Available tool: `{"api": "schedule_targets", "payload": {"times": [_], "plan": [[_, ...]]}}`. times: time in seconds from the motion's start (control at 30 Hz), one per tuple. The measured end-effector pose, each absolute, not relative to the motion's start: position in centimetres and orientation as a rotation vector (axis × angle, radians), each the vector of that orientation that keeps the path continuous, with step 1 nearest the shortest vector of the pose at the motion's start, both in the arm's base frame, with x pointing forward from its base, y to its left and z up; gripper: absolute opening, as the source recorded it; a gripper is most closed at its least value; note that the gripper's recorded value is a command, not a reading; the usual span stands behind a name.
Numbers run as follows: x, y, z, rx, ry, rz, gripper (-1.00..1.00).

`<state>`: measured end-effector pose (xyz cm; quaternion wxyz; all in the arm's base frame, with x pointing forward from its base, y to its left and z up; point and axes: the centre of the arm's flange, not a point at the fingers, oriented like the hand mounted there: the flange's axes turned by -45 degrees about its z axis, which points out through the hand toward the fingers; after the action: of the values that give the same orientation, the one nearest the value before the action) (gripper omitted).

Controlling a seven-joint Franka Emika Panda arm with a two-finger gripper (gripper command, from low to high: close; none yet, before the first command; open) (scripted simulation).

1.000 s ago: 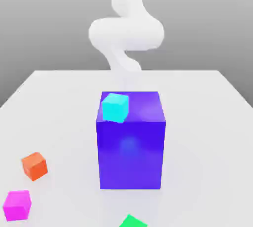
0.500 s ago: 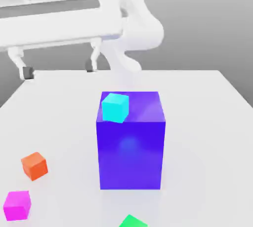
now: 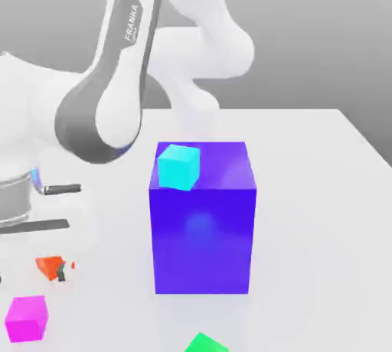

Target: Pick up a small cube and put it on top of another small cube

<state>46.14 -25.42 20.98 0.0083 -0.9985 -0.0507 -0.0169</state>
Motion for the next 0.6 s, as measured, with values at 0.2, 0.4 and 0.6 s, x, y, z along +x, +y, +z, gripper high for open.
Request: {"api": "schedule_targets", "payload": {"times": [0.2,0.4,0.6], "plan": [[45.2,-26.6,13.0,-3.138,-0.170,-0.001,-1.00],[45.1,-26.6,12.6,-3.136,-0.169,0.001,-1.00],[46.4,-24.4,19.1,-3.126,-0.230,0.003,-1.00]]}}
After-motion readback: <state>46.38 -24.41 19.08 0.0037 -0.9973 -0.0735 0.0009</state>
